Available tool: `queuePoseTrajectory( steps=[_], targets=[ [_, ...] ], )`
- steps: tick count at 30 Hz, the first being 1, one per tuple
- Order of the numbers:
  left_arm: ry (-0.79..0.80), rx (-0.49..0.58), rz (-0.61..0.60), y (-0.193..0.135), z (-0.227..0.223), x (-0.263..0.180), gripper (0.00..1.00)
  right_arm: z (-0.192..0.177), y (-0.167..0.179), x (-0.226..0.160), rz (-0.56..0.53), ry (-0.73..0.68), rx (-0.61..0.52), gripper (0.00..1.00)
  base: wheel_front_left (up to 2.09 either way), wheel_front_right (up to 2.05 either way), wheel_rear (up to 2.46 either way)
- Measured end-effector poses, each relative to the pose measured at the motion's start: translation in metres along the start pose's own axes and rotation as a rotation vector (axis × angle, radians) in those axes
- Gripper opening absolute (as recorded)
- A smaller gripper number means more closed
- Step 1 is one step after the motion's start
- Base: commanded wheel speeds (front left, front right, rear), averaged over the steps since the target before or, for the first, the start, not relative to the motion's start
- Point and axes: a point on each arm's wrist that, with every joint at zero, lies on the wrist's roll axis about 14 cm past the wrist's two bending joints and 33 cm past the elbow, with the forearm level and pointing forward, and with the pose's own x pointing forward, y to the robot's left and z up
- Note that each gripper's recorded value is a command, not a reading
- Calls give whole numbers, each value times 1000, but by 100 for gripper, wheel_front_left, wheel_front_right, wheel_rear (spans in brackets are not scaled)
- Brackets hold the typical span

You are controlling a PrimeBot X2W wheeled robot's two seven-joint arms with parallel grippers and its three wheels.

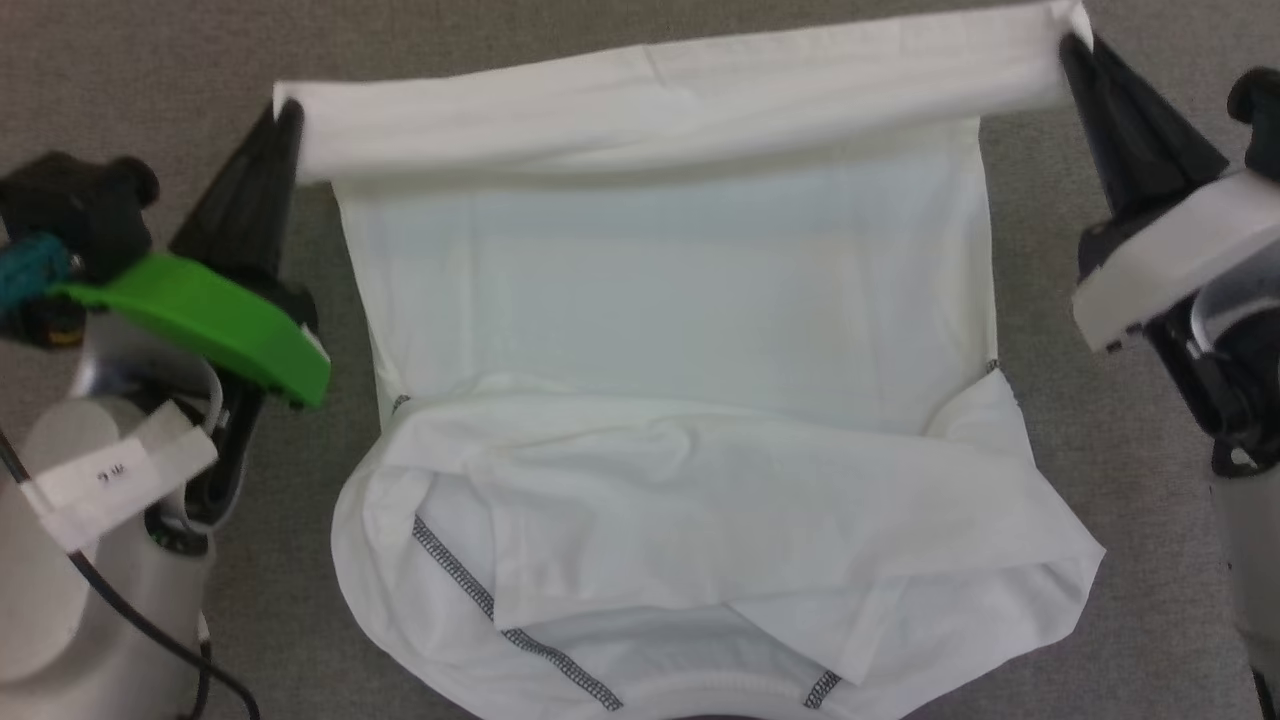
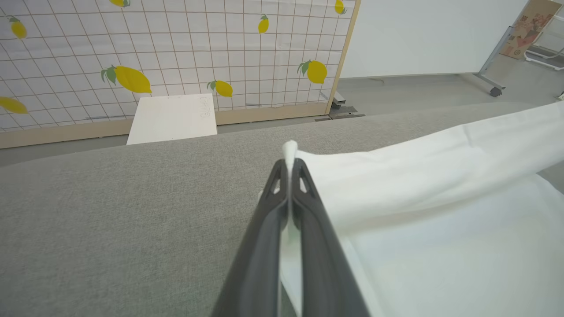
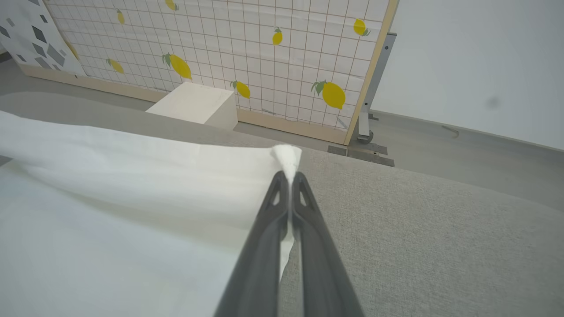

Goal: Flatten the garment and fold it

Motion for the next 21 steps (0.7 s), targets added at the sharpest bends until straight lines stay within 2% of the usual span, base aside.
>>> queuePoseTrajectory(
  steps=[13,21],
  targets=[
    [130,-204,62,-34,-37,-121,0,-33,6,-118,-58,200,100,0,0,0,0],
    [229,-292,121,-42,-73,-171,0,-70,19,-155,-70,343,151,0,0,0,0]
  ],
)
